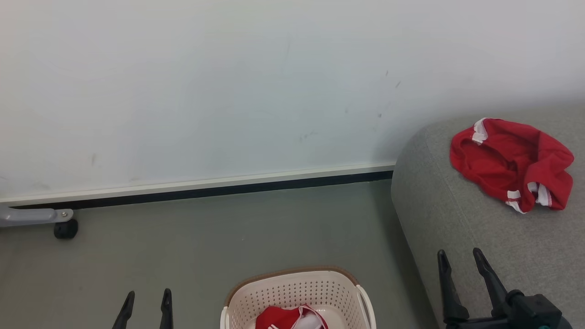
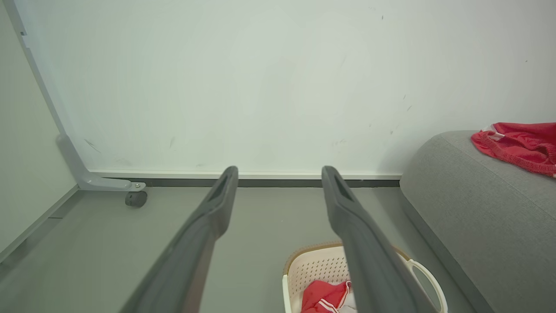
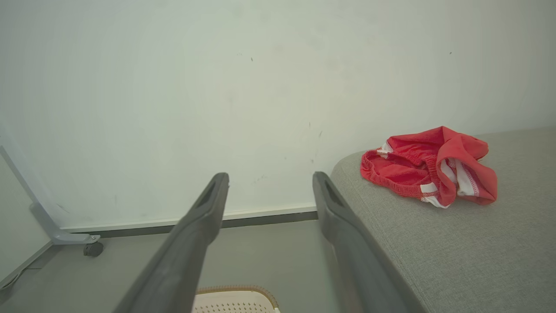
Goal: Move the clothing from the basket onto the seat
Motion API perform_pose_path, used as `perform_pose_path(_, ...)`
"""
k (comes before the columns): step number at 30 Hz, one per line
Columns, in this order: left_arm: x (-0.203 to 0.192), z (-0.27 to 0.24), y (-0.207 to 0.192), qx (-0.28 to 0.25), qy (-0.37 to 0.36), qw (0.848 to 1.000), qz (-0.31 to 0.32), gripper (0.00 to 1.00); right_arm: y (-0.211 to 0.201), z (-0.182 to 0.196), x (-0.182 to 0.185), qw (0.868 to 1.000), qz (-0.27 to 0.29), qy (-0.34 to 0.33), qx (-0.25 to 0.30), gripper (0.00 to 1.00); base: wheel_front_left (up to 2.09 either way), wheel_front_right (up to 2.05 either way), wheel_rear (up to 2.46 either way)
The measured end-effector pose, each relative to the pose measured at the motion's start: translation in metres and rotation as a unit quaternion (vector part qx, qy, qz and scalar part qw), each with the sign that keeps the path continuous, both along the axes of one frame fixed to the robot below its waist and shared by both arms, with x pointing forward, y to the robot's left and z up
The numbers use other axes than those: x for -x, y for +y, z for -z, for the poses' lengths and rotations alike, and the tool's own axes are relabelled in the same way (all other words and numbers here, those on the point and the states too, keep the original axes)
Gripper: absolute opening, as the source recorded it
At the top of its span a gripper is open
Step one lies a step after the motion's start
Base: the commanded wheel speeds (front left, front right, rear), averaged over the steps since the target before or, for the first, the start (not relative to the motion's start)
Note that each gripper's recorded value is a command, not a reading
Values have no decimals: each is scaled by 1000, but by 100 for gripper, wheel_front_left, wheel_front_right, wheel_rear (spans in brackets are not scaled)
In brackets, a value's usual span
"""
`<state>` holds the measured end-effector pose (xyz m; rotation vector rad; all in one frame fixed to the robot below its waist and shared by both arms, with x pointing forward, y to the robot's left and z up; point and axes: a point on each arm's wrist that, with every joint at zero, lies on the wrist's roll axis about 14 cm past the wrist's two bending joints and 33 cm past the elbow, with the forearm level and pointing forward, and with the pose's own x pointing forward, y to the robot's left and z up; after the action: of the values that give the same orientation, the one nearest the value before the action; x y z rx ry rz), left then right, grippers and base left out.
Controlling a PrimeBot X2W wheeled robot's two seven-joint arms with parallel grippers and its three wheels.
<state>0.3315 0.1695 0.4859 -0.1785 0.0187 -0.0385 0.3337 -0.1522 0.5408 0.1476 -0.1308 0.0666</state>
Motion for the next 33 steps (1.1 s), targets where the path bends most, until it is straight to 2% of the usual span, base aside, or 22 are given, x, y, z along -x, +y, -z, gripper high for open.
perform_pose_path(9, -3, 7, -7, -5, 12, 1000, 12, 100, -2, 5, -4, 1000, 3, 13, -2, 100, 0, 0, 0)
perform_pose_path(19, -41, 24, -54, -20, 49, 995, 87, 100, -8, 10, -28, 1000, 14, 26, -1, 100, 0, 0, 0)
perform_pose_path(27, -61, 68, -85, -39, 121, 981, 146, 100, -20, 6, -59, 999, 29, 18, 8, 100, 0, 0, 0)
perform_pose_path(33, -71, 104, -113, -58, 171, 963, 200, 100, -34, 8, -81, 999, 48, 17, 15, 100, 0, 0, 0)
